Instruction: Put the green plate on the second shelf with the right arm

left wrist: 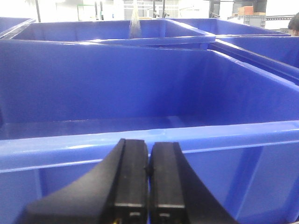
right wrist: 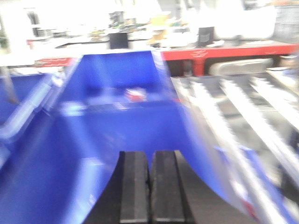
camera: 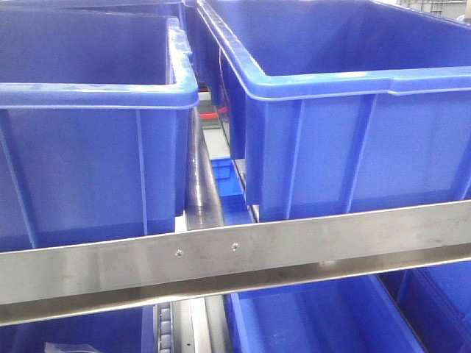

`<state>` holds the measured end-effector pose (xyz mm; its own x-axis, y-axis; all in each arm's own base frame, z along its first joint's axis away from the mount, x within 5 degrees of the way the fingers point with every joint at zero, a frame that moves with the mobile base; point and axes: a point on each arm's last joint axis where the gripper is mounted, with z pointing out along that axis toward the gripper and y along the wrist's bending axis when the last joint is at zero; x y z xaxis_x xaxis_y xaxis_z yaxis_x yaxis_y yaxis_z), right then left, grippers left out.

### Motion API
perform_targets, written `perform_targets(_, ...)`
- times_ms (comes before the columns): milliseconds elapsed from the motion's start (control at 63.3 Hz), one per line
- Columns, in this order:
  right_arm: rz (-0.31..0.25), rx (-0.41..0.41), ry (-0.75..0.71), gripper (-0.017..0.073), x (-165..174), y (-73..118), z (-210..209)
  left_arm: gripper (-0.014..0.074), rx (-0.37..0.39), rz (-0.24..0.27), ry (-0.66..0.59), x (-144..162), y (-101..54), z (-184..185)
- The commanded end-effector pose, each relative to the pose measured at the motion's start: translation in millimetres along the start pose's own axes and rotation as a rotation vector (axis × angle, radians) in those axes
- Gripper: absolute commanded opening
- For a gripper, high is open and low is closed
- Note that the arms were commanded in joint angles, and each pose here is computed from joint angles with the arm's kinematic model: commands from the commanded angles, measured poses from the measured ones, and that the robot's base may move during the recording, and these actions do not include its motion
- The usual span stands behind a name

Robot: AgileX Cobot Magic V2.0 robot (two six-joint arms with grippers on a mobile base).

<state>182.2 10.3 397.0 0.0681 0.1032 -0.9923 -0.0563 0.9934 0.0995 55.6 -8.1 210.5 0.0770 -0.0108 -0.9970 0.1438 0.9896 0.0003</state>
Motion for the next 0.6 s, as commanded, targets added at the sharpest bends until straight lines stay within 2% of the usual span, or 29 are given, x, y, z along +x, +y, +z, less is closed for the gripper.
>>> perform_targets(0, -0.024, 0.058, -0.110, 0.0078, 1.4, -9.4, -28.5, 0.0130, 0.001, -0.008, -0.061, 4.9, 0.0, -0.7)
perform_targets(95, -0.030, 0.110, -0.101, 0.0078, 32.5, -18.0, -60.6, 0.0130, 0.001, -0.008, -0.061, 4.9, 0.0, -0.7)
perform_targets(300, -0.058, 0.174, -0.191, 0.0078, 77.4, -23.5, -118.6, 0.0130, 0.001, -0.008, -0.061, 4.9, 0.0, -0.7)
perform_targets(474, -0.056, 0.171, -0.170, 0.0078, 97.4, -24.2, -125.5, 0.0130, 0.001, -0.008, -0.061, 4.9, 0.0, -0.7)
perform_targets(584, -0.009, 0.174, -0.153, 0.0078, 107.5, -25.9, -124.3, 0.0130, 0.001, -0.008, -0.061, 4.9, 0.0, -0.7)
